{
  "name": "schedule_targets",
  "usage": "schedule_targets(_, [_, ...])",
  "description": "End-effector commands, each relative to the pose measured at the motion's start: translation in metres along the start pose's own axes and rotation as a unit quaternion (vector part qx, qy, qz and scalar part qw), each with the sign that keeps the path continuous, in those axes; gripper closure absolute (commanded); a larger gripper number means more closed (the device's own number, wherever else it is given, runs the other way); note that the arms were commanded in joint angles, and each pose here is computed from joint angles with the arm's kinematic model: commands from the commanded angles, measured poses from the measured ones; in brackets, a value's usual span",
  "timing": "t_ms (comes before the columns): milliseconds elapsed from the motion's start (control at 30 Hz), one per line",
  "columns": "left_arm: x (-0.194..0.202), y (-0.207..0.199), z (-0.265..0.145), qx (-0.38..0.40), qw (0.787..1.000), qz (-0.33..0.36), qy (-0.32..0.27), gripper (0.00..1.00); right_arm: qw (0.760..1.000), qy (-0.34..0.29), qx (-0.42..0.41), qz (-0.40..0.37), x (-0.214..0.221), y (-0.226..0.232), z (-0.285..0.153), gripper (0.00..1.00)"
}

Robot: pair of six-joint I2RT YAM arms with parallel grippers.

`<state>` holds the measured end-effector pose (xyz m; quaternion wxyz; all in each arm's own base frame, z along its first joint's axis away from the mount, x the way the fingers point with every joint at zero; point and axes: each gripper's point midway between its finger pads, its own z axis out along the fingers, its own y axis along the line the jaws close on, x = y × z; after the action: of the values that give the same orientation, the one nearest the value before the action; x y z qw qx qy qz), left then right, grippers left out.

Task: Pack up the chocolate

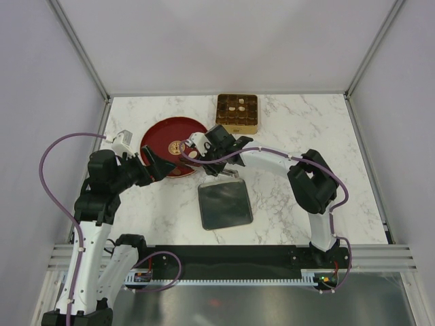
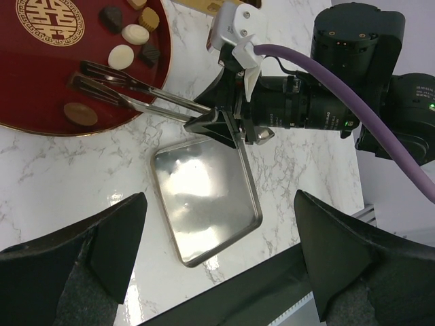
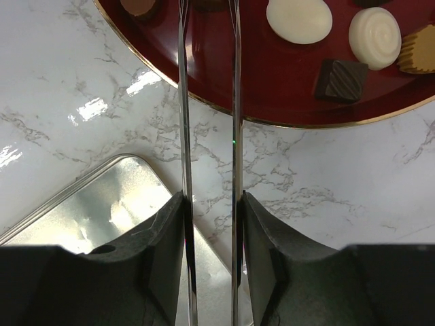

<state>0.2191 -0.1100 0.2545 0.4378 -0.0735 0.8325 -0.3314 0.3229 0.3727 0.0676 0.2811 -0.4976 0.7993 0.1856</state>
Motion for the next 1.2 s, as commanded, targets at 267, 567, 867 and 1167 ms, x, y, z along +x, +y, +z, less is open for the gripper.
schedule_targets(267, [-0.013, -0.01, -0.006, 0.011, 1.0, 0.017, -0.018, 0.03, 0.995, -0.086, 0.024, 0.043, -0.055, -0.024, -0.009, 0.61])
schedule_targets(567, [-0.012, -0.006, -0.005, 0.003, 1.0, 0.019, -0.018, 0.03, 0.98, -0.157, 0.047, 0.116, -0.094, -0.059, -0.042, 0.61])
schedule_targets(867, [-0.002, 0.003, 0.0, -0.006, 1.0, 0.013, -0.004, 0.03, 0.934, -0.167, 0.206, 0.24, -0.056, -0.163, -0.106, 0.61])
schedule_targets(1167, [-0.003, 0.003, 0.001, -0.005, 1.0, 0.012, -0.004, 0.02, 0.874, -0.132, 0.354, 0.305, 0.008, -0.235, -0.162, 0.6])
